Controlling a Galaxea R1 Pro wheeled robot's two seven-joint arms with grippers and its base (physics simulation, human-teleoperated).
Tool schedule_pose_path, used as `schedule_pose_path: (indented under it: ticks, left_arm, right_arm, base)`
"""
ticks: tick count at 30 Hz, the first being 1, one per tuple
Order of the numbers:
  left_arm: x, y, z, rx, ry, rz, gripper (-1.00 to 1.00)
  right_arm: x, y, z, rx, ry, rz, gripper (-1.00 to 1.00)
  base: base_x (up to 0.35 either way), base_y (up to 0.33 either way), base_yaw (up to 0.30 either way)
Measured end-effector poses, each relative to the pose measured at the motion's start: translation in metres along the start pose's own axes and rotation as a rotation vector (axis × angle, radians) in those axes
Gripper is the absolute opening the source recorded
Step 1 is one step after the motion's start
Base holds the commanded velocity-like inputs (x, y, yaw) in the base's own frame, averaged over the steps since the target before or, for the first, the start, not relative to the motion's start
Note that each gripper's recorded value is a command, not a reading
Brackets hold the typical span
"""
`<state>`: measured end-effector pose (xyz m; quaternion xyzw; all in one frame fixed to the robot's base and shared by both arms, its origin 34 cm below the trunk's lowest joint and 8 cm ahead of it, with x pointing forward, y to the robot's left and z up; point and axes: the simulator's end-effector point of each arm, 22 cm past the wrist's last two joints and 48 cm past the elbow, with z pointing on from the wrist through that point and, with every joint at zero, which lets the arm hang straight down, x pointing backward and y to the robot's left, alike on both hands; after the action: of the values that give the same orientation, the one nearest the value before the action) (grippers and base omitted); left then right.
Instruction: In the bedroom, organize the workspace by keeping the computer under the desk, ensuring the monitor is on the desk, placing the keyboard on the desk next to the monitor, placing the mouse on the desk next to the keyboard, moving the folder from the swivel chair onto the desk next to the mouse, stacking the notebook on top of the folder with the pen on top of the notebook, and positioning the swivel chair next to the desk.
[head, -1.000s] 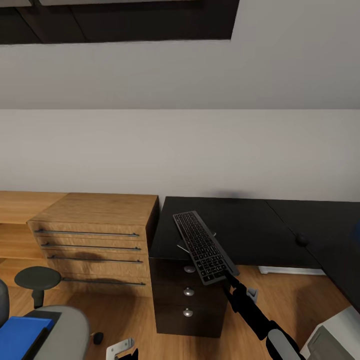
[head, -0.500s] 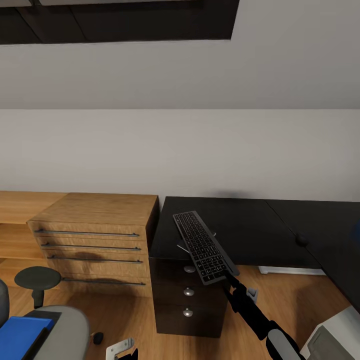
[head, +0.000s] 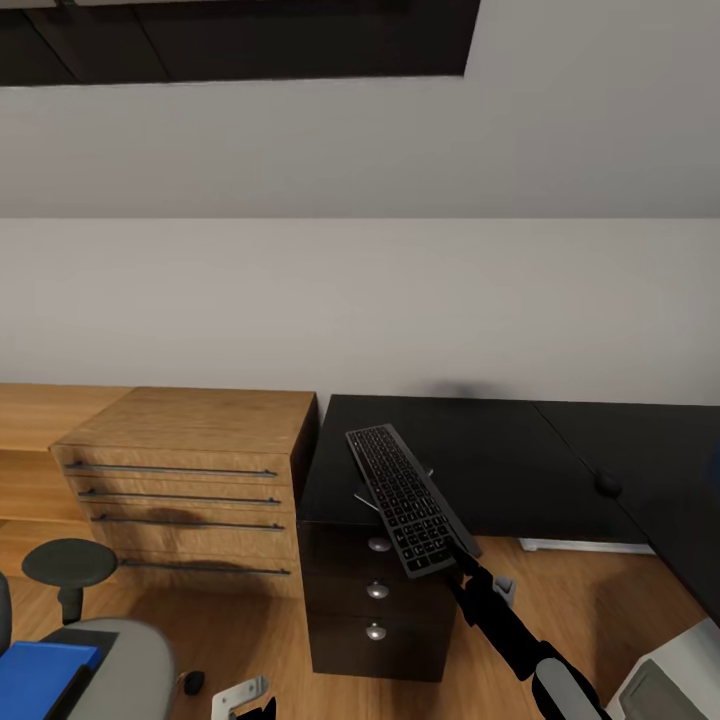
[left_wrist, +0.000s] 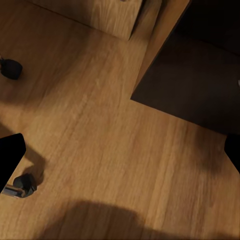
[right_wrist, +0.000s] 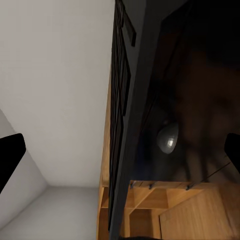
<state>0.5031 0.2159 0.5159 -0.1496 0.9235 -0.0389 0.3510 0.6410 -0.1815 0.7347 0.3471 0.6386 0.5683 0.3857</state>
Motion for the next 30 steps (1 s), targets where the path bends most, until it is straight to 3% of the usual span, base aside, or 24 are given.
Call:
schedule_pose_path:
  ticks: [30]
  left_arm:
    - [0.0,0.0,0.0,0.0,0.0,-0.001,1.0]
  right_arm:
    - [-0.0008,0.0,-0.0001,0.0,-0.002,0.0,1.0]
  base:
    - [0.048,0.033,0.0]
